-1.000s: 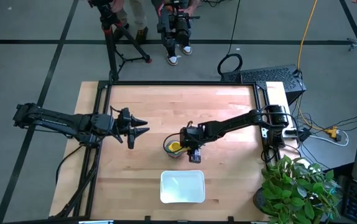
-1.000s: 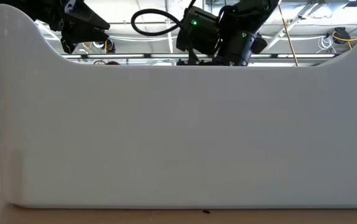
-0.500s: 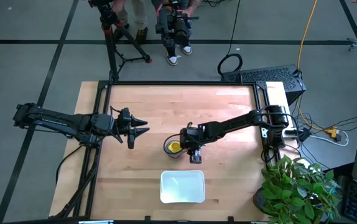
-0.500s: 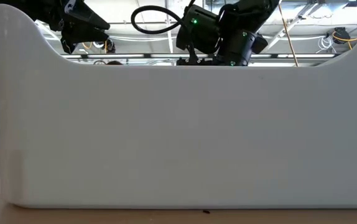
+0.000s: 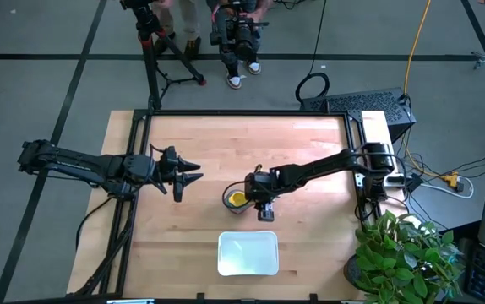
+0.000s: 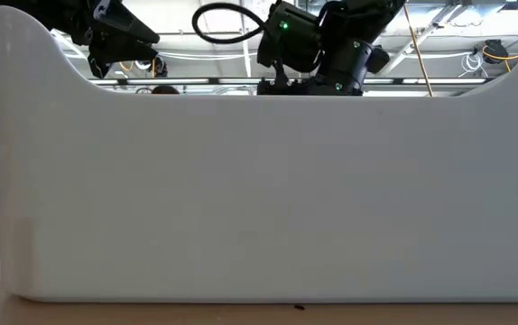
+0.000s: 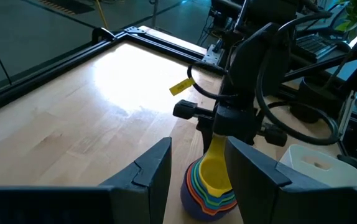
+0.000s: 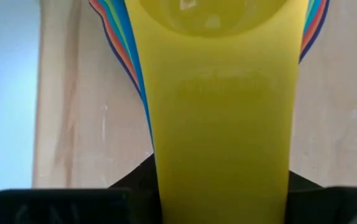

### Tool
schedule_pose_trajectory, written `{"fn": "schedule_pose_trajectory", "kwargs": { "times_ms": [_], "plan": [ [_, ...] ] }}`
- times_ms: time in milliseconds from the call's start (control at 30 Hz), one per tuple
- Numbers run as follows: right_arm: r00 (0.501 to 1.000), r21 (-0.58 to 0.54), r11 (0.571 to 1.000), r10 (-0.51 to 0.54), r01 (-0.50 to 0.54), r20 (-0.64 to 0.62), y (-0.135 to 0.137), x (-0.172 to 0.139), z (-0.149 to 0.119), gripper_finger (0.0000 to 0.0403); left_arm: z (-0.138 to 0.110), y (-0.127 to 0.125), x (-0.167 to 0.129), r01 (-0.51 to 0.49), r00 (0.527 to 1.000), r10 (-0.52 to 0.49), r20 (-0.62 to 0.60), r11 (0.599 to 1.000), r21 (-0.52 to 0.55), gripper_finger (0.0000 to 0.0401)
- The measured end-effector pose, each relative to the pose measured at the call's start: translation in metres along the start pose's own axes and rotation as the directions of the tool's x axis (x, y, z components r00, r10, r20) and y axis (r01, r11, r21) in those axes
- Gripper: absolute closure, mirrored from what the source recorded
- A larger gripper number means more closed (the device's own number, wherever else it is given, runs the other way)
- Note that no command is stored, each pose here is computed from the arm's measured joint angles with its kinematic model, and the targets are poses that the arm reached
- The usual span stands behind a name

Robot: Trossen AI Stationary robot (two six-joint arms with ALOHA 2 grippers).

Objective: Nest measuring cups in basket
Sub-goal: Put the stacked measuring cups into the white bin

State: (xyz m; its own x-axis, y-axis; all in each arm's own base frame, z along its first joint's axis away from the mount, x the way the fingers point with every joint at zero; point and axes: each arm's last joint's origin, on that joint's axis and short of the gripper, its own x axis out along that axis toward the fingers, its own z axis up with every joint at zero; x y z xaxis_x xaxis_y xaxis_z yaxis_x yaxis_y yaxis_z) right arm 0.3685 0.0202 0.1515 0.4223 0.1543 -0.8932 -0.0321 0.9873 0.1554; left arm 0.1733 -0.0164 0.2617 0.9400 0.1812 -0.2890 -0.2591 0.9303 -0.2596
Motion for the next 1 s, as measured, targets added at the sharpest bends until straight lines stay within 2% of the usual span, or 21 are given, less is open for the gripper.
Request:
{"fn": "schedule_pose_trajectory", "kwargs": {
  "times_ms": [433, 633, 800, 1000],
  "plan": [
    [0.999, 0.005, 1.000, 0.027, -0.027, 0.044, 0.001, -0.017, 0.004, 0.0289, -0.001, 0.000, 0.000, -0.001, 1.000, 0.001, -0.005, 1.000, -0.003, 0.0252],
    [0.990, 0.022, 0.999, 0.038, -0.041, 0.135, 0.009, -0.050, 0.011, 0.0289, -0.001, 0.000, 0.000, -0.001, 1.000, 0.001, -0.006, 1.000, -0.003, 0.0252],
    [0.978, 0.019, 0.997, 0.074, -0.079, 0.194, 0.030, -0.075, 0.011, 0.0289, -0.001, 0.000, 0.000, -0.001, 1.000, 0.001, -0.005, 1.000, -0.005, 0.0252],
    [0.973, 0.000, 0.990, 0.139, -0.141, 0.184, 0.067, -0.078, 0.005, 0.0289, 0.000, 0.000, 0.000, -0.001, 1.000, 0.001, -0.003, 1.000, -0.007, 0.0252]
  ]
}}
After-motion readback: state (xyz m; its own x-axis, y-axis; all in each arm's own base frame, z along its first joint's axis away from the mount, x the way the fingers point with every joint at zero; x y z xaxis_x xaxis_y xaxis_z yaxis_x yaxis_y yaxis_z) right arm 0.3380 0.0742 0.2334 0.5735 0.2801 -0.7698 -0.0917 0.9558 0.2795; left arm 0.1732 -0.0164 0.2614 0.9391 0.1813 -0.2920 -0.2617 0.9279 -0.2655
